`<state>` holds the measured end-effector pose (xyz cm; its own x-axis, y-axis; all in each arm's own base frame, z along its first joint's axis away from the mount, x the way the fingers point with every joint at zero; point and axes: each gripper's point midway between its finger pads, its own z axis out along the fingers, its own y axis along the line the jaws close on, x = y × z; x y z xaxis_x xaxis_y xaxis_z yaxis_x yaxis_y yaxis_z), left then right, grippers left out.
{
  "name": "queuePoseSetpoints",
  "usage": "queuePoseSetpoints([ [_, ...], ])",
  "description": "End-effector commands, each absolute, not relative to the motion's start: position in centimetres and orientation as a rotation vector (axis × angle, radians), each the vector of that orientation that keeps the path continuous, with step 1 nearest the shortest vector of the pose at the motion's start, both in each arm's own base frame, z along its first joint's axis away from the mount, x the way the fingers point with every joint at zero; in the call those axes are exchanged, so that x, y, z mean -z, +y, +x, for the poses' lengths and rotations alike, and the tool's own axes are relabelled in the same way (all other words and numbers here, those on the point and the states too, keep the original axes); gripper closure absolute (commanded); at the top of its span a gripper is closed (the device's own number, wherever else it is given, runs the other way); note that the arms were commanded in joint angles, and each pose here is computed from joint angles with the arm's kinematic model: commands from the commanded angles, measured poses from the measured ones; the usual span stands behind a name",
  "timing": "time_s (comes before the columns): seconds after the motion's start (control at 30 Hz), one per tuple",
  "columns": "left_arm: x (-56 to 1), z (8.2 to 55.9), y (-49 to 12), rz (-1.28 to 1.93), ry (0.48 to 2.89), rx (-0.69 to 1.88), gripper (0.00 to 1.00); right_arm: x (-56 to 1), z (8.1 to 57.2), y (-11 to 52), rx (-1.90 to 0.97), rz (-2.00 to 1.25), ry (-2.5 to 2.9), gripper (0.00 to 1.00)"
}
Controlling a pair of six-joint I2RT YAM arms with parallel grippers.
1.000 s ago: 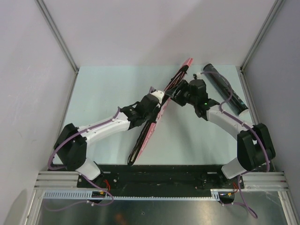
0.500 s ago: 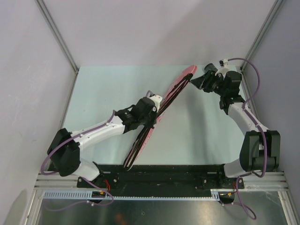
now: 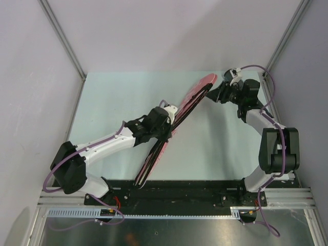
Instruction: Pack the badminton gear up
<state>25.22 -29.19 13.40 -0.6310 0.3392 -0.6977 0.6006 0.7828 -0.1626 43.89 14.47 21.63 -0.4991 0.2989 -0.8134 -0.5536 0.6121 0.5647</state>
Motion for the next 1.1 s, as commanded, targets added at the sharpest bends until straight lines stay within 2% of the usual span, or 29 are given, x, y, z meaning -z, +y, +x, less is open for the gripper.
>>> queuePoseSetpoints([
  [0.0,-15.9,24.9,-30.3,0.699,2.229,0.598,1.00,-21.9,44.6,14.6,-1.028,-0.300,1.764,0.49],
  [0.23,-15.9,24.9,-30.2,0.704,2.228,0.593,1.00,-21.3,45.5,12.8,-0.974,-0.266,1.782,0.40],
  [0.6,-15.6,24.8,-30.2,0.712,2.236,0.595,1.00,-21.4,44.9,14.7,-1.122,-0.362,1.722,0.53],
  [1.07,-15.3,24.7,-30.3,0.722,2.242,0.595,0.99,-22.6,44.9,14.9,-1.113,-0.414,1.664,0.51],
])
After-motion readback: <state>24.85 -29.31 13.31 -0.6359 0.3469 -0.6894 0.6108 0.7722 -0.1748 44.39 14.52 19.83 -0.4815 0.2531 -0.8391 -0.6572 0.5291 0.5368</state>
